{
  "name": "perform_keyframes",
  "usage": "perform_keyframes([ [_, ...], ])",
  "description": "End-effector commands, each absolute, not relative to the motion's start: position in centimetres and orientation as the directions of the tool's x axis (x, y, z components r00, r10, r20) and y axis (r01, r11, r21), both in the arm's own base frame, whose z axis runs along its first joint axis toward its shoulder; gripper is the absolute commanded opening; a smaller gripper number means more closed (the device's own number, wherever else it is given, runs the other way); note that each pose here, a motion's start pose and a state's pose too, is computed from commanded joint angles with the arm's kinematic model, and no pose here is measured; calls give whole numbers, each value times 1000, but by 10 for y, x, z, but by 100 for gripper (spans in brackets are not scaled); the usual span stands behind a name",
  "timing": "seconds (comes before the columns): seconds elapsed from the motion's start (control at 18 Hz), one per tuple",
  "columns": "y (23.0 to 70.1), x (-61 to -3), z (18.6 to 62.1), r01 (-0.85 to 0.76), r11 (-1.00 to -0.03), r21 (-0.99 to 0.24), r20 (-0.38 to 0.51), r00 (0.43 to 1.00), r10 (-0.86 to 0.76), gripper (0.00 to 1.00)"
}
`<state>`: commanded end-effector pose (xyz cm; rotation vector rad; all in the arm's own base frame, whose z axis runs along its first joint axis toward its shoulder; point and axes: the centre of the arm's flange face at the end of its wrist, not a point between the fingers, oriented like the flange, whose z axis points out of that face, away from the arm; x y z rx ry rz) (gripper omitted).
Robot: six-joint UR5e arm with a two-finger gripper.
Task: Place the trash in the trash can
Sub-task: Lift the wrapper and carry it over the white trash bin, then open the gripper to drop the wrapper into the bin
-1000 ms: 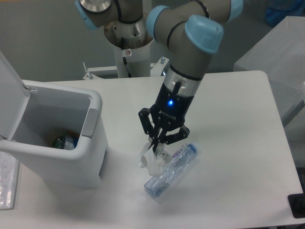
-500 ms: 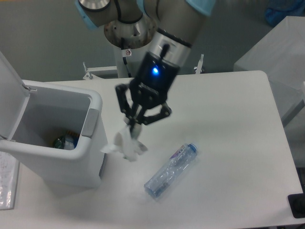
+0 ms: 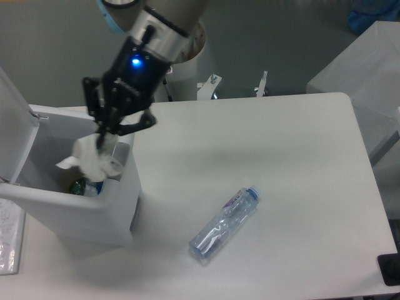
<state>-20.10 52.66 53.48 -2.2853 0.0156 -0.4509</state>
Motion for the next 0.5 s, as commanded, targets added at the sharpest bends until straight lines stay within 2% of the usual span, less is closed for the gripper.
perform_keyframes([
  [0.06, 527, -193, 528, 126, -697, -706, 323, 933, -158, 43],
  [0.11, 527, -188, 521, 116, -701, -704, 322, 932, -169, 77],
  [0.17, 523, -185, 525, 108, -695, -711, 311, 935, -172, 100],
  [0.5, 519, -196, 532, 113, -686, -719, 296, 943, -154, 100],
])
